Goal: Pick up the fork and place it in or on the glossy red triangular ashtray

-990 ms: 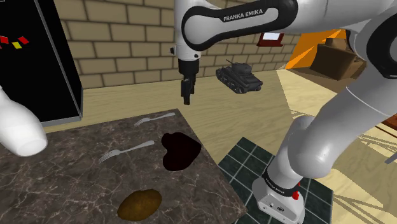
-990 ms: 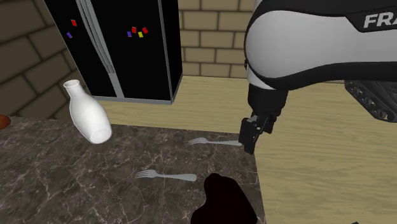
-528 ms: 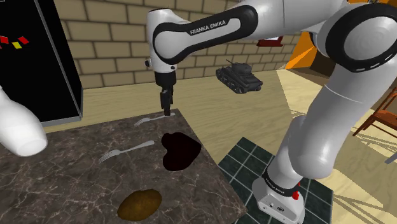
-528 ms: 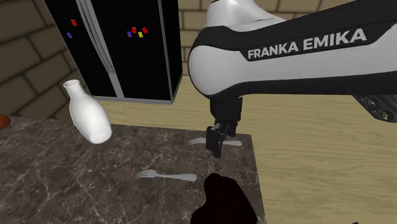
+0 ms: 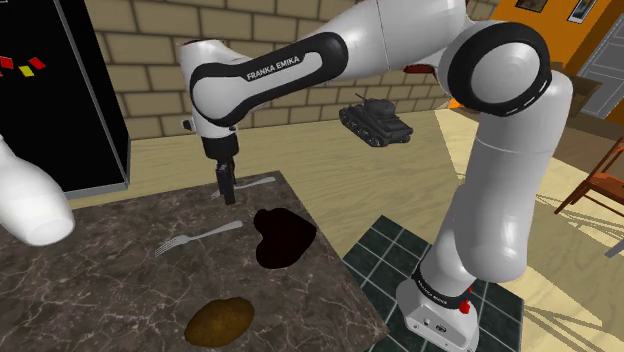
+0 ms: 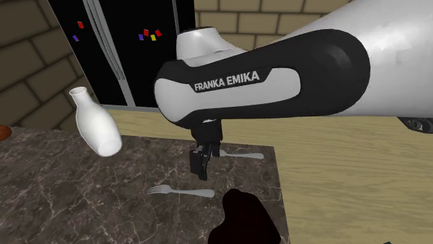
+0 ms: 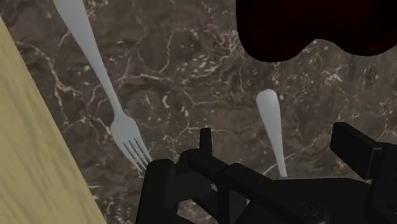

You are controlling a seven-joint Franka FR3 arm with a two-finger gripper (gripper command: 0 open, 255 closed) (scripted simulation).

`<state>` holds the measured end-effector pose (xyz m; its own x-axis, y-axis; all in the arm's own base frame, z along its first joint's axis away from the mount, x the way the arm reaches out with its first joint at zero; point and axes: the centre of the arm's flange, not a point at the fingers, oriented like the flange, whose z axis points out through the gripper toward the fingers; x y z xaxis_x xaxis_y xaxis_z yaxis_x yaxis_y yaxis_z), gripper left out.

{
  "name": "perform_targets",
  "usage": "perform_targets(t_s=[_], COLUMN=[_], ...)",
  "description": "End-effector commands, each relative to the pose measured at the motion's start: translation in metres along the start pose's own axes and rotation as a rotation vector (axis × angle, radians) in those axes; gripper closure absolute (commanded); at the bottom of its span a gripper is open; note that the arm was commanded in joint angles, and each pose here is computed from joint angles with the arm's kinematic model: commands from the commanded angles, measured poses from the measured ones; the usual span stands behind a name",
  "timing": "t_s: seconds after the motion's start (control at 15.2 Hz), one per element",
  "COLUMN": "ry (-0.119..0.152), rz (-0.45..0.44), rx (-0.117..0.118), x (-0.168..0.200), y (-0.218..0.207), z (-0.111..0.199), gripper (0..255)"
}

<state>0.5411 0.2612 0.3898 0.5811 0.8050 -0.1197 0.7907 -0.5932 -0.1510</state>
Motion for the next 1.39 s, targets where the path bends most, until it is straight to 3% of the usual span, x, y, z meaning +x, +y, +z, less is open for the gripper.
perform_targets(t_s=[0.0,0.33,0.86,1.32], ry=[-0.004,-0.014,-0.014,-0.014], rz=[-0.056,-0.192,-0.192,-0.192], rx=[0.010,0.032,0.032,0.032], x=[0.024,0.080,0.079,0.079], y=[-0.009,-0.033,-0.034,-0.034], z=[0.012,0.039,0.079,0.079], gripper=[0,0,0,0])
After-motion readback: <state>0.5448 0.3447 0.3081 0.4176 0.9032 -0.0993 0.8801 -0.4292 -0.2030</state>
